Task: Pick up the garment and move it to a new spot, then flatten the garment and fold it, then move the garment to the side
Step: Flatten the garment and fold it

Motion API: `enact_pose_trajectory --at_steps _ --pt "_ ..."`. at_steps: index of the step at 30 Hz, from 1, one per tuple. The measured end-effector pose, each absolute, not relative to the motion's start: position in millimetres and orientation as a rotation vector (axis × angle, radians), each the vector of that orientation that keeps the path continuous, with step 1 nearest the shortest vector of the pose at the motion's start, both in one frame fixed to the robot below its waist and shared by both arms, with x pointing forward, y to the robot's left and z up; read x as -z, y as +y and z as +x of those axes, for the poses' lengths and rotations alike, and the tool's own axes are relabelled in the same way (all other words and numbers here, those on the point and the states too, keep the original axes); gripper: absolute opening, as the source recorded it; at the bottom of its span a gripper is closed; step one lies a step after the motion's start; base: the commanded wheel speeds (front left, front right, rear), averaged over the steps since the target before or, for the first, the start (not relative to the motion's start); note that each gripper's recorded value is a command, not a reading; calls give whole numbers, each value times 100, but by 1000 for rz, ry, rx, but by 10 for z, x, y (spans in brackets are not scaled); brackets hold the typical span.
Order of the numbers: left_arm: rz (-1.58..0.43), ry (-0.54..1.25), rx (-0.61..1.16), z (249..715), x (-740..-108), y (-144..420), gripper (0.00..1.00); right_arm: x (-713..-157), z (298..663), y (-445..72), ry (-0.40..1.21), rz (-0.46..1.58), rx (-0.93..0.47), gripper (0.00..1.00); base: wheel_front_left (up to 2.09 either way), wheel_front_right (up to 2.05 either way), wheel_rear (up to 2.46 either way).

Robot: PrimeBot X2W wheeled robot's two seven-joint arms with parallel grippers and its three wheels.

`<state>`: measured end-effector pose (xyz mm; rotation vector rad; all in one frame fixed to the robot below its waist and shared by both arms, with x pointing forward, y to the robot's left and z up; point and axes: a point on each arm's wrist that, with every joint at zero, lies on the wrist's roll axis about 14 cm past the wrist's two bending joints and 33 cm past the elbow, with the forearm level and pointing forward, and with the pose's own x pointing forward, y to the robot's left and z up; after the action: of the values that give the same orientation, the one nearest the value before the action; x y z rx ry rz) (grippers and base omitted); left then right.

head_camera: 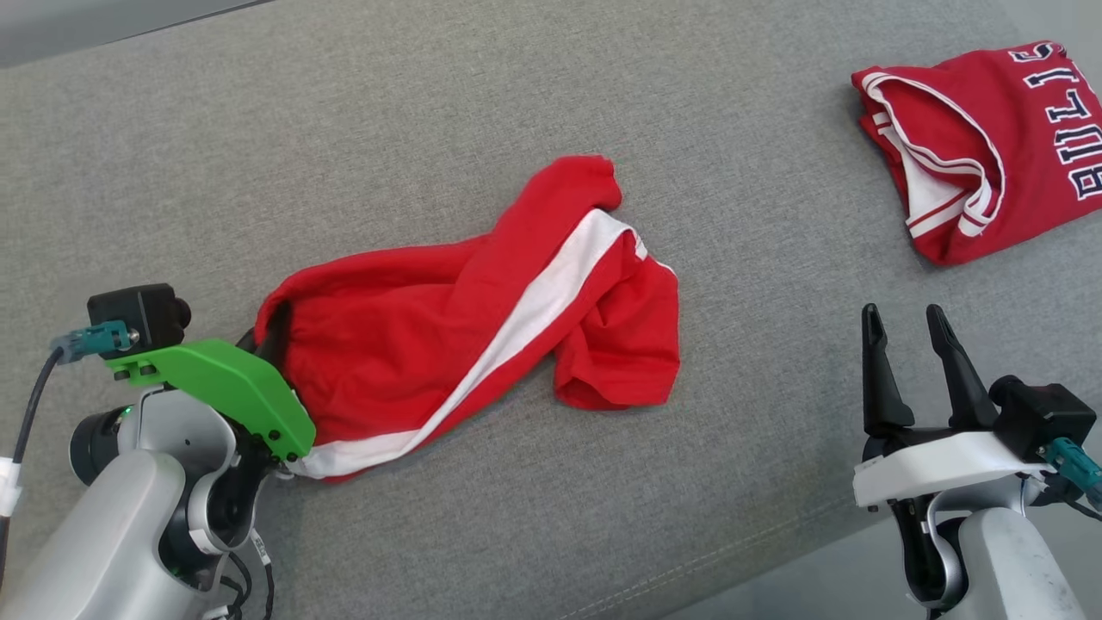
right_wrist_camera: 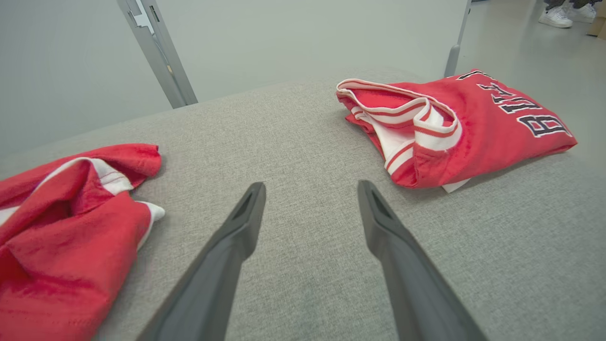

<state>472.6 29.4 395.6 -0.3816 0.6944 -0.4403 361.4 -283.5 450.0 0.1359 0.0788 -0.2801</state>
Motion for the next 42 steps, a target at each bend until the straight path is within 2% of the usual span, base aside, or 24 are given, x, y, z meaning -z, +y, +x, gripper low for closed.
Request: enact_pose_trajectory --at_steps 3,4,5,6,13,18,25,27,31,35,42 --pt "-370 697 419 4704 -3930 376 0 -4493 3644 -2800 80 134 268 100 0 0 0" --pt "-361 702 415 4681 -3910 392 30 -4492 3654 -2789 80 134 264 100 0 0 0" --pt "-348 704 408 4666 -3891 417 69 -4490 3663 -2779 80 135 260 100 0 0 0" --pt "-338 701 401 4661 -3884 441 100 -4489 3672 -2767 80 135 256 100 0 0 0" --pt "-278 614 354 4752 -4019 615 100 -4507 3707 -2719 73 135 239 100 0 0 0" --pt "-217 486 364 4901 -4347 677 100 -4511 3707 -2722 72 134 240 100 0 0 0" --pt "-184 317 623 4859 -5017 -87 100 -4485 3710 -2718 80 143 241 100 0 0 0" --pt "-150 321 813 4601 -5109 -615 100 -4461 3683 -2747 89 143 252 100 0 0 0" --pt "-79 329 998 4365 -5144 -1172 100 -4485 3673 -2784 83 150 264 100 0 0 0" --pt "23 390 1093 4253 -4928 -1505 100 -4494 3612 -2851 83 159 290 100 0 0 0" --pt "156 489 1147 4212 -4500 -1745 100 -4515 3399 -3014 86 171 358 100 0 0 0"
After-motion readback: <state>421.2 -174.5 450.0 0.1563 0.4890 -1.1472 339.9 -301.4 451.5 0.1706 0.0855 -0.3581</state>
